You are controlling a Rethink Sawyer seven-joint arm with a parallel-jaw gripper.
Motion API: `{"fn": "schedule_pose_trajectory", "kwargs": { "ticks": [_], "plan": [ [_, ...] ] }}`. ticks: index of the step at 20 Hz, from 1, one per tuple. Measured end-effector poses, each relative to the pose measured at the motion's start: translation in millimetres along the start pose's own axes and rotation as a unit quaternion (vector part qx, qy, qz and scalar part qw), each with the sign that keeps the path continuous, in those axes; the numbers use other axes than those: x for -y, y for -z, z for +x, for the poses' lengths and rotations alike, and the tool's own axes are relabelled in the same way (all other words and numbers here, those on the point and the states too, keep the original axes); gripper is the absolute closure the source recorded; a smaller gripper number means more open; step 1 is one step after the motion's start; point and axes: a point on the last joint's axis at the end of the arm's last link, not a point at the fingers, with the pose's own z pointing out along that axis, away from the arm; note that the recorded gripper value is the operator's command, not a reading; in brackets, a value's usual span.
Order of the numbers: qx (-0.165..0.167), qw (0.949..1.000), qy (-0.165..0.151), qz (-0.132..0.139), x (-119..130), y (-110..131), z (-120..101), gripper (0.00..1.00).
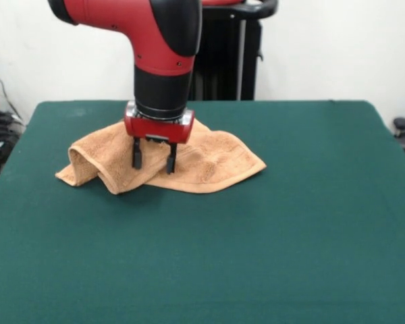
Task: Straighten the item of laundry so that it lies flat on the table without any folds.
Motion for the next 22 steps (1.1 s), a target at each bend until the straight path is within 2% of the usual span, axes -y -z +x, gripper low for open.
{"fn": "schedule_pose_trajectory", "kwargs": {
  "ticks": [2, 3, 15, 22],
  "plan": [
    [0.0, 1.0, 0.0, 0.0, 0, 0, 0, 0.0],
    [0.001, 1.0, 0.0, 0.0, 0, 1, 0, 1.0],
    [-0.001, 1.0, 0.0, 0.0, 0, 1, 1, 1.0],
    [0.011, 0.9999, -0.005, 0.003, 7, 17, -4, 1.0]
  ]
}}
